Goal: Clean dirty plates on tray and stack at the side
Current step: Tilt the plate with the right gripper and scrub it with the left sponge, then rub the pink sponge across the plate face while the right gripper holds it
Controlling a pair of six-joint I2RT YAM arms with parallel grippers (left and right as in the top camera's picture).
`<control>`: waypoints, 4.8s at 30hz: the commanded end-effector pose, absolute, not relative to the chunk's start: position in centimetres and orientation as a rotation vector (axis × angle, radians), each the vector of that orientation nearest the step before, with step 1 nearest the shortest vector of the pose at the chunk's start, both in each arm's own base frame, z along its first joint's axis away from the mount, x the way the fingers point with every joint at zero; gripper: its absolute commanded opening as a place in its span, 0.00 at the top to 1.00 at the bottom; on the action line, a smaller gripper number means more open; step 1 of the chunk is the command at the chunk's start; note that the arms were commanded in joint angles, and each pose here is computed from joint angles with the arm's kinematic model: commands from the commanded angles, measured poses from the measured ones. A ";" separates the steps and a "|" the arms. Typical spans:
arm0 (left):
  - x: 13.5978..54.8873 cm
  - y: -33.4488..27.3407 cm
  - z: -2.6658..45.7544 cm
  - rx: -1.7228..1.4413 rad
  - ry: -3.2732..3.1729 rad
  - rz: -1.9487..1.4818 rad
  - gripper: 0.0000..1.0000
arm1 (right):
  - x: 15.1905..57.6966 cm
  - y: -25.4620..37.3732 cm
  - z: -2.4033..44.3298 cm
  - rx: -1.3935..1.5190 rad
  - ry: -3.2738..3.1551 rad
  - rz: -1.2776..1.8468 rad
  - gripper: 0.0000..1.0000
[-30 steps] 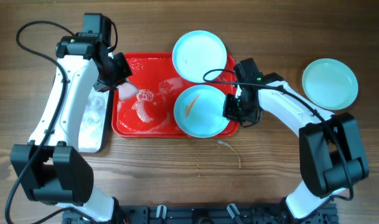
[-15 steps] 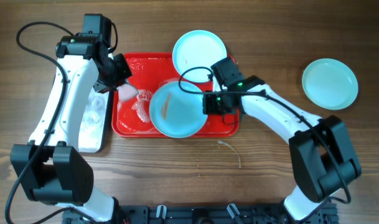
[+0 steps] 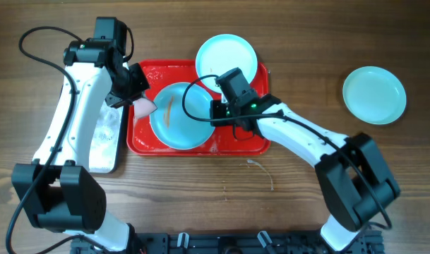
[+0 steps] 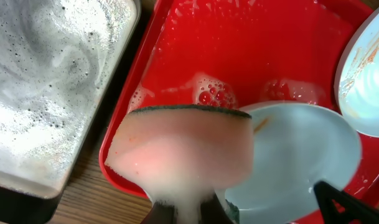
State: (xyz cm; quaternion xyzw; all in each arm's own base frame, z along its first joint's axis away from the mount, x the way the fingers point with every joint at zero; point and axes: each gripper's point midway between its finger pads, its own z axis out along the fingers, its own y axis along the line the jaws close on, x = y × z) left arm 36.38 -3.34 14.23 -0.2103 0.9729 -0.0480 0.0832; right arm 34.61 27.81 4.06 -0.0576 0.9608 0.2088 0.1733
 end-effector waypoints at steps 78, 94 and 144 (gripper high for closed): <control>39.0 -9.5 -2.5 -0.447 2.828 -0.232 0.96 | 33.9 29.8 -1.0 -0.246 2.915 0.614 0.96; 31.8 -11.0 -3.3 -0.733 3.145 -0.591 0.96 | 33.8 30.0 -0.8 -0.252 2.918 0.633 0.95; 36.3 -10.0 3.4 0.265 3.040 0.166 0.96 | 33.9 30.1 -0.7 -0.281 2.908 0.637 0.95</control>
